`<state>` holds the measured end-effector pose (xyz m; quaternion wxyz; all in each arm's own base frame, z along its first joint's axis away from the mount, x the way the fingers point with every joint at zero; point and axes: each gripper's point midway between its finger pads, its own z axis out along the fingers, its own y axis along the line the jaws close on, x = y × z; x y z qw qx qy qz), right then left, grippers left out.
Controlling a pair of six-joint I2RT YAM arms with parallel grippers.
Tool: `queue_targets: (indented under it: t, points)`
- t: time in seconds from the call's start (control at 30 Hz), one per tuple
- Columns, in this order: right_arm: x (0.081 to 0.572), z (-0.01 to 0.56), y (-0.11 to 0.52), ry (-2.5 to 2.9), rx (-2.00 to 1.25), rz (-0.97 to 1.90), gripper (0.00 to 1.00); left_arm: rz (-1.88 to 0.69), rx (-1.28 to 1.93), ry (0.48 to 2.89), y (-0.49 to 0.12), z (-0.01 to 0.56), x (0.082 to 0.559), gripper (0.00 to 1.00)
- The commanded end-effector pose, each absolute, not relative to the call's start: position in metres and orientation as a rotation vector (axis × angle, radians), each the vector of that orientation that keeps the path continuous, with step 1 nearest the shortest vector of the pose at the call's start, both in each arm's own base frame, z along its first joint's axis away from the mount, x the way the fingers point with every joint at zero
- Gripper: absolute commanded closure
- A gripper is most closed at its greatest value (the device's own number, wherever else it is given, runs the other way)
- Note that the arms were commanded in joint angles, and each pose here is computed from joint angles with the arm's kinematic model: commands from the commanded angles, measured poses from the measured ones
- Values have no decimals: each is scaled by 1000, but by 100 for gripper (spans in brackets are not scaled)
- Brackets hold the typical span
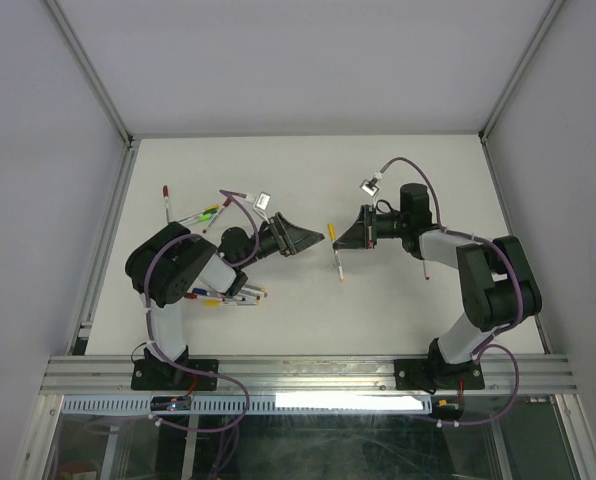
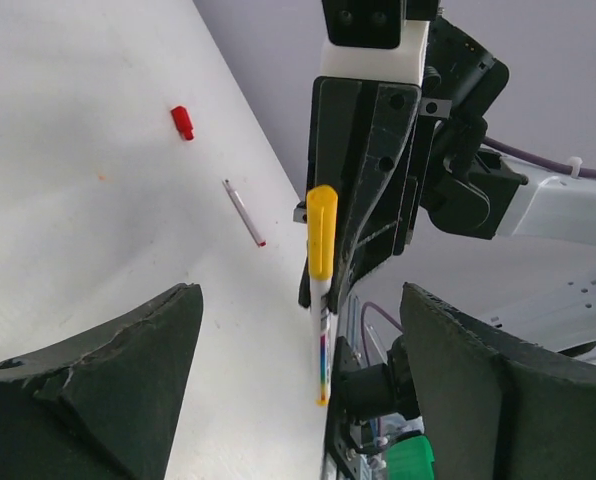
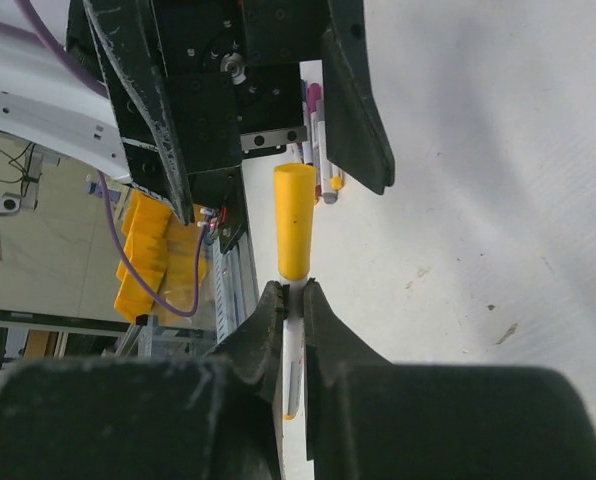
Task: Open the pen caps
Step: Open the pen cap from the pen.
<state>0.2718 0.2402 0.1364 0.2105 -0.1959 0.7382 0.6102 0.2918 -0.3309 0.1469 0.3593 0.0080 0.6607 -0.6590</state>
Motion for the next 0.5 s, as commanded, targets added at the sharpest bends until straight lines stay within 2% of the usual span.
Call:
queue_targets:
  t: [0.0,0.23,0.4,0.47]
  points:
    - [264,161,243,1918,-692,1704,100,-1766,151,1382,-342,213,291,22]
    - [263,158,246,1927,-696,1713,100,-1788,182,1390,-361,214,293,47]
    - [263,157,247,1934,-693,1718,100,-1806,205,1398,-368,212,289,57]
    - [263,157,247,1934,-694,1718,100,-1813,216,1403,-372,211,287,66]
